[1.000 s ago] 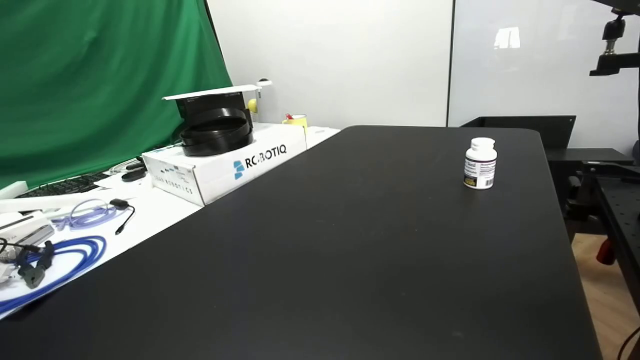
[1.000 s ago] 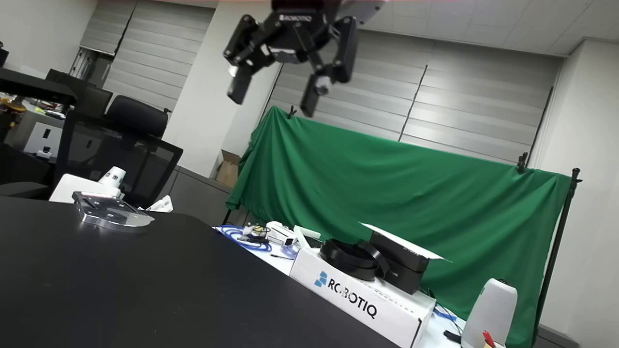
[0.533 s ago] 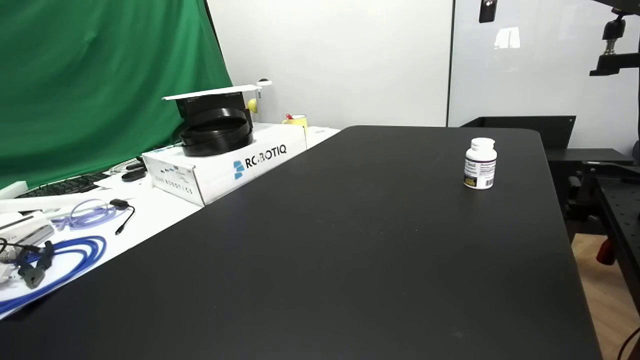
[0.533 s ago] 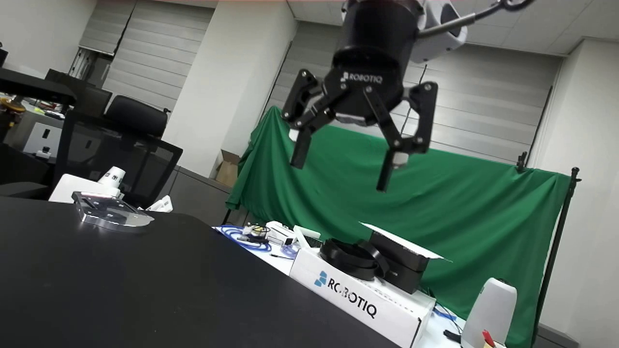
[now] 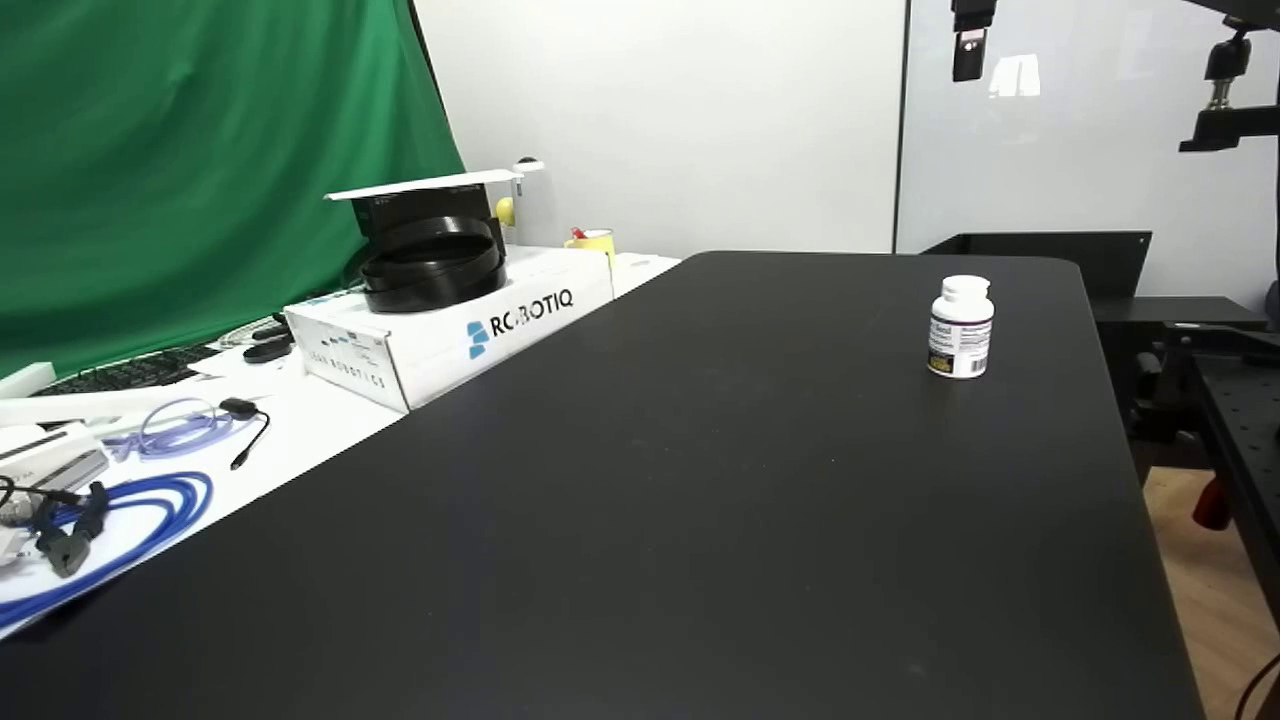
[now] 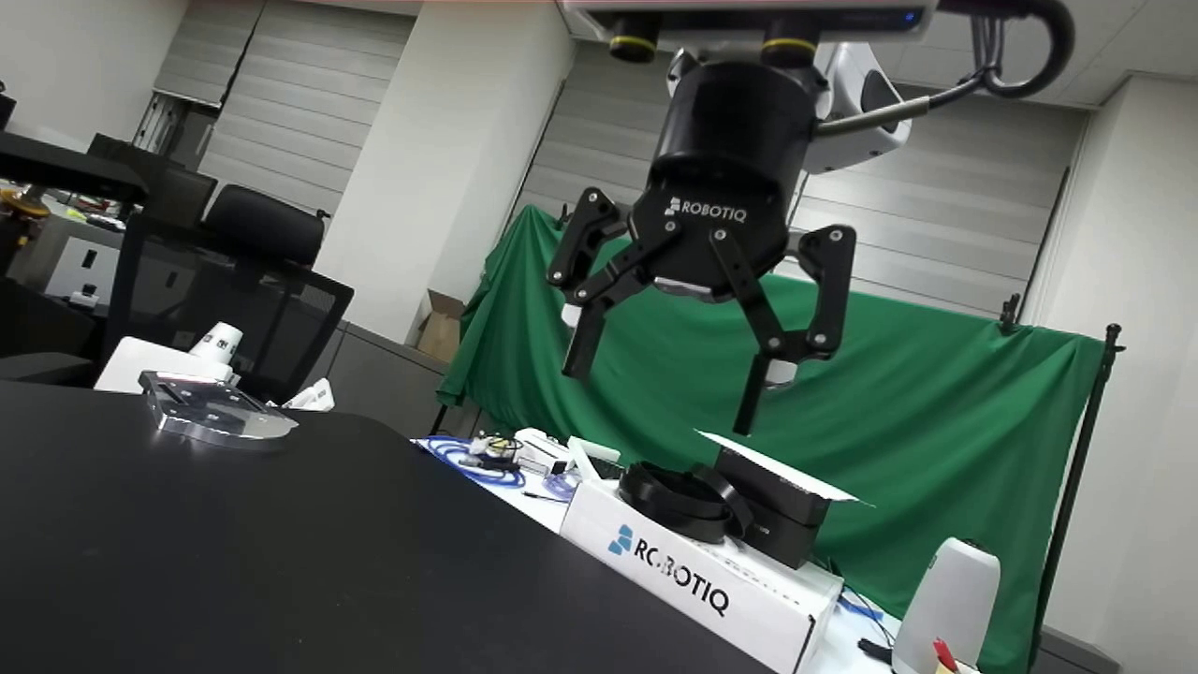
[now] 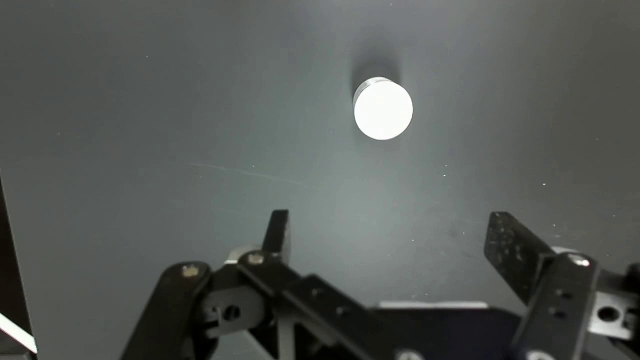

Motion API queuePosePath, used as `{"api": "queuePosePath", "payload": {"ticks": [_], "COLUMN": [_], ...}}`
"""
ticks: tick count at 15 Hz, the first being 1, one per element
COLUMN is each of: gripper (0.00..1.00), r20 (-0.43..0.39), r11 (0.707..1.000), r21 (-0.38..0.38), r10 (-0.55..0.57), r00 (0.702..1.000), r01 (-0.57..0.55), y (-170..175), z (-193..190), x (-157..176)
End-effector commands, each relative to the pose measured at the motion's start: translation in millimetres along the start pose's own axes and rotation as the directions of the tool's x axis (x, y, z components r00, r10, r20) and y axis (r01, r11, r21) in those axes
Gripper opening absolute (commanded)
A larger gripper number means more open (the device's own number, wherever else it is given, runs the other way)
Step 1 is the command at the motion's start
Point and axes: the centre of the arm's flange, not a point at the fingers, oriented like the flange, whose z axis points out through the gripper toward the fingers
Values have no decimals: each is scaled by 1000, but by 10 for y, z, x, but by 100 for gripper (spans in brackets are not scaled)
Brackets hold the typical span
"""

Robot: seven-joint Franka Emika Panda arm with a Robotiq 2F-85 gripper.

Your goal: Pick up the vial and move it forward

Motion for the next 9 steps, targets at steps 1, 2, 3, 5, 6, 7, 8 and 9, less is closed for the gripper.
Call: {"api": "queuePosePath", "payload": {"ticks": [1, 2, 3, 5, 6, 7, 8, 9], "gripper": [100, 100, 100, 100, 100, 100, 100, 100], "r20": [-2, -3, -3, -19, -27, -17, -13, -8], "r11": [1000, 1000, 1000, 1000, 1000, 1000, 1000, 1000], "r21": [0, -1, -1, -3, 1, 0, 5, 5], "r10": [1, 1, 1, 6, -12, 0, -5, -6], "r00": [1000, 1000, 1000, 1000, 1000, 1000, 1000, 1000], "r01": [-1, -1, -1, -6, 12, 0, 5, 6], "y": [2, 2, 2, -76, -109, -151, -188, -221], "z": [-8, -12, -14, 105, 161, 237, 295, 369], "x": [-3, -4, -4, 8, 18, 34, 30, 21]}}
